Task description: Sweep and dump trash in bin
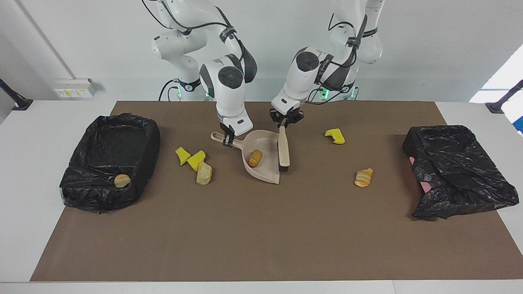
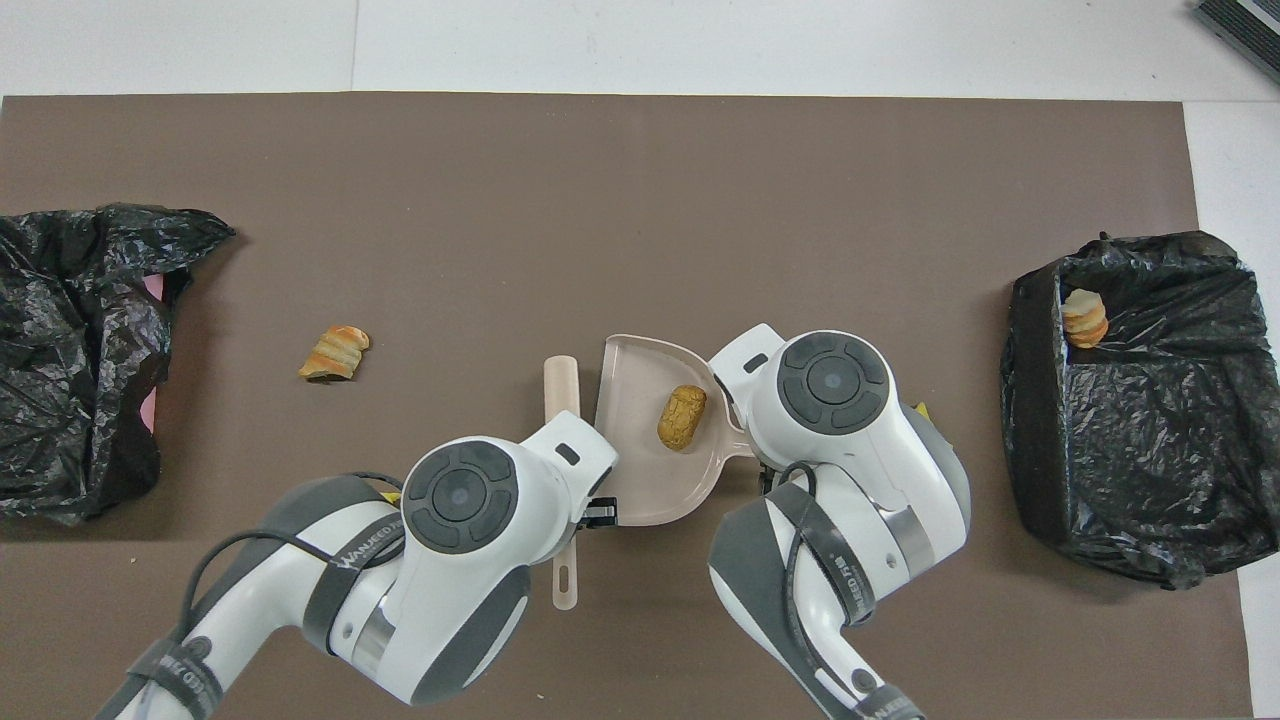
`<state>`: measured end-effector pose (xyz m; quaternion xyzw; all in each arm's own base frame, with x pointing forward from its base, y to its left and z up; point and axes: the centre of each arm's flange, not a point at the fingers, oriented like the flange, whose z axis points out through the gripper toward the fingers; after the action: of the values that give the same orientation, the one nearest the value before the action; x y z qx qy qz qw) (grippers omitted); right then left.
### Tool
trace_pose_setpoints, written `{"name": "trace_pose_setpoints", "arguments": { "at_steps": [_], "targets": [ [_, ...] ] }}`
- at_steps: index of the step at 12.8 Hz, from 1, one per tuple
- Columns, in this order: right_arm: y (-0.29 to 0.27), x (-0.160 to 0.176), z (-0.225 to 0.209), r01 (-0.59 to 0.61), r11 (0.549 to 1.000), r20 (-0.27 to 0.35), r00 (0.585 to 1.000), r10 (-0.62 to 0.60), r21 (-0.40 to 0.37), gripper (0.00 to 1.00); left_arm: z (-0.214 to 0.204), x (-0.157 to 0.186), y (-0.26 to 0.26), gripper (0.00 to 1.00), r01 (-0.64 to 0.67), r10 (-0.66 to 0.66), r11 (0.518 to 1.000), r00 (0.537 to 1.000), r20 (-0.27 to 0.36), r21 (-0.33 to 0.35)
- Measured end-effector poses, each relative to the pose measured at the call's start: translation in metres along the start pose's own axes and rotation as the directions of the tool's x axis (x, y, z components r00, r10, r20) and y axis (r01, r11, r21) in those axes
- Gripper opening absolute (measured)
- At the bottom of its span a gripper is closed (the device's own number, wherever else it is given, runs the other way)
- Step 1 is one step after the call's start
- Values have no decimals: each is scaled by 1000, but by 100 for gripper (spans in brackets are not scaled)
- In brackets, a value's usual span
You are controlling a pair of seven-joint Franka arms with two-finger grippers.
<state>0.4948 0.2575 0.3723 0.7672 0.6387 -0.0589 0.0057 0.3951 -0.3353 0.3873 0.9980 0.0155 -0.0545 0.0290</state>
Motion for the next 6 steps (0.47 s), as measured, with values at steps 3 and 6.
{"name": "trace_pose_setpoints", "arguments": {
  "at_steps": [3, 6],
  "targets": [
    [-1, 5, 6, -21, 1000, -13, 1000, 21, 0, 33, -17, 23, -43, 26, 142, -138, 981, 990, -37, 130],
    [-5, 24, 19, -30, 999, -24, 999, 30, -16, 33, -22, 57, -107, 26, 213, -199, 948, 977, -82, 236]
  ]
}}
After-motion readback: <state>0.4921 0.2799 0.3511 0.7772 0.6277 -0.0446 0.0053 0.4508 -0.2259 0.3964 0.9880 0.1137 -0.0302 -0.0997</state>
